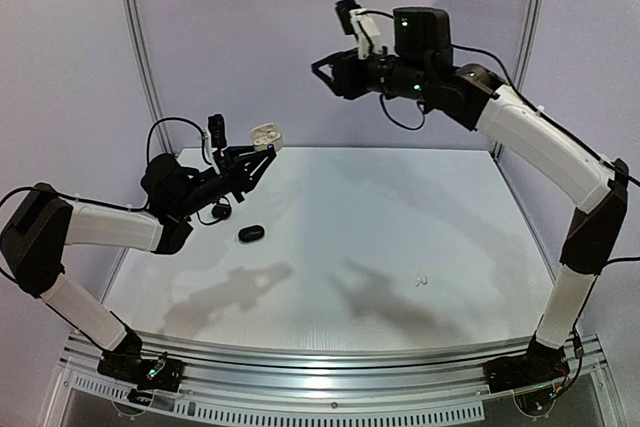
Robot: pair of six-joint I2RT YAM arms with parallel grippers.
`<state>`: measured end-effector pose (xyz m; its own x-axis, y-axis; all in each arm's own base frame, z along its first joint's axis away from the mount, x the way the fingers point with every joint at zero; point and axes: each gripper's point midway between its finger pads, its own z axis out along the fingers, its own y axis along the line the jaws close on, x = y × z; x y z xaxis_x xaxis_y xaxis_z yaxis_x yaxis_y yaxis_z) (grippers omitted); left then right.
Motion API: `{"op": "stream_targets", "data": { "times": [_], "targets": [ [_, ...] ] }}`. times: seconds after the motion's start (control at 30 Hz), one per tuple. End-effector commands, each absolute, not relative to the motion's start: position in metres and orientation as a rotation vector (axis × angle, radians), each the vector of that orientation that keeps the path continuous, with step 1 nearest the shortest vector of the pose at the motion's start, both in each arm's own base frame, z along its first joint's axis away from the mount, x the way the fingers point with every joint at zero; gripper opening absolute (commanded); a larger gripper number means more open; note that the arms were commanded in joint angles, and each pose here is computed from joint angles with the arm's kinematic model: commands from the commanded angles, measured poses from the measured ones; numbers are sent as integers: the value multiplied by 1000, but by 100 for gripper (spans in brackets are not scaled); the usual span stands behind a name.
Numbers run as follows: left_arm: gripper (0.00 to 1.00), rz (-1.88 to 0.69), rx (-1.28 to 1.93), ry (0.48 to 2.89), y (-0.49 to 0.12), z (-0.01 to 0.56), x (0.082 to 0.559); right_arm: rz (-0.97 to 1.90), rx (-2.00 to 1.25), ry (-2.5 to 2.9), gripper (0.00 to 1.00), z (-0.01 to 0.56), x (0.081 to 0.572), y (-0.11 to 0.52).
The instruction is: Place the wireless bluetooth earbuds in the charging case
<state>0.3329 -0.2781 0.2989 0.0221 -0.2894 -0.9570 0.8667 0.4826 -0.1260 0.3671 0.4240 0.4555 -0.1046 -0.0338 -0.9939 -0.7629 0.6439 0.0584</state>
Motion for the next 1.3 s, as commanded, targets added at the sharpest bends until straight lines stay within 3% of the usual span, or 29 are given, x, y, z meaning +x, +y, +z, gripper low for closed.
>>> {"op": "stream_targets", "data": {
  "times": [0.0,0.17,0.47,0.9,1.27],
  "targets": [
    [0,-962,581,1210,-273,311,333,431,-151,2208,40,338,418,298],
    [0,-946,578,1208,-269,310,329,176,157,2644,41,212,387,234],
    [0,-948,575,1208,-264,309,321,-14,564,2892,49,87,323,200],
    [0,-947,568,1214,-259,309,320,-121,498,3093,54,7,275,214],
    [0,-951,569,1224,-260,307,325,-276,400,3151,52,-6,253,195]
  ]
}}
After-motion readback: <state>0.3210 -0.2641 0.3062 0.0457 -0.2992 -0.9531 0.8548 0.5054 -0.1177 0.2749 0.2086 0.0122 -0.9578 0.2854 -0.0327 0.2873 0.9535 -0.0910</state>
